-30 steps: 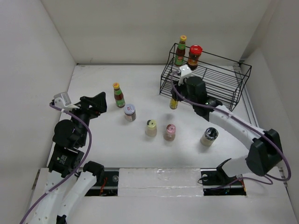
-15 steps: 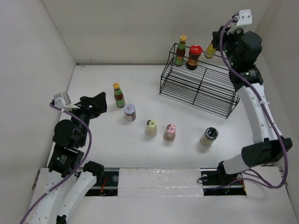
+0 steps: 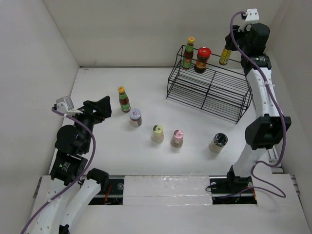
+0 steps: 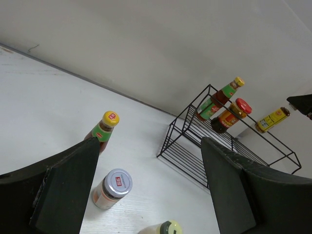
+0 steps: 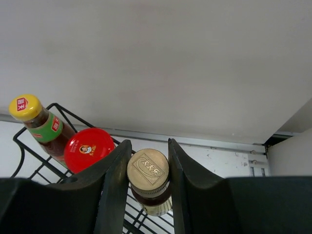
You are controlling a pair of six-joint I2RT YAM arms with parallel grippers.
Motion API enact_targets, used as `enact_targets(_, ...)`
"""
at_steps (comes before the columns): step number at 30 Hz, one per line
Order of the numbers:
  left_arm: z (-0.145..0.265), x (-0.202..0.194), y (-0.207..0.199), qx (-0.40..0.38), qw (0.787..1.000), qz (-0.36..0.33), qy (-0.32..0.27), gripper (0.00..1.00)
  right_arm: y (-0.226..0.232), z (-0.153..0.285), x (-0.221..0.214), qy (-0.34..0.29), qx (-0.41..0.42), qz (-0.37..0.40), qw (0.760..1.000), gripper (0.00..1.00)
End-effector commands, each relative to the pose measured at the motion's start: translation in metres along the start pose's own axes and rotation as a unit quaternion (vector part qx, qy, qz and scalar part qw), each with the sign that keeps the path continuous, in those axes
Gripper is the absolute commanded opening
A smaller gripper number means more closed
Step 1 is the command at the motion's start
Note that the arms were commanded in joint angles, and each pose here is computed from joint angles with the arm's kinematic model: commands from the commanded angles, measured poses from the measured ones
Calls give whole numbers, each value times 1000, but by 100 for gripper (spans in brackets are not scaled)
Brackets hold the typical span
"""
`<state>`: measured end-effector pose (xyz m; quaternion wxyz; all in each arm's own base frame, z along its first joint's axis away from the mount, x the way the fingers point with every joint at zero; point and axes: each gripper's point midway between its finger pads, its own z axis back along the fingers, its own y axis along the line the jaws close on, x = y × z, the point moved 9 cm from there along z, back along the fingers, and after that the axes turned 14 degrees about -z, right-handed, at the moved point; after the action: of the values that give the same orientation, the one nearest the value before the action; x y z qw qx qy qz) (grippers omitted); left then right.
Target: Organize the condiment bottles
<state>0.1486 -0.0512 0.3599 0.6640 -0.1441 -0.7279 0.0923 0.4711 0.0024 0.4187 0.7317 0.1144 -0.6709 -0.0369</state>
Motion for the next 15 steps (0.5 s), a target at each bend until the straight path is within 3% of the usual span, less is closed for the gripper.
enact_targets(1,-1,6,-1,-3,1000,9,-22,80,21,19,54,-89,44,20,995,17)
enact_targets(15,-3,4,-2,-7,1000,7,-17,80,5,-25,-21,-4,36,7,999,17)
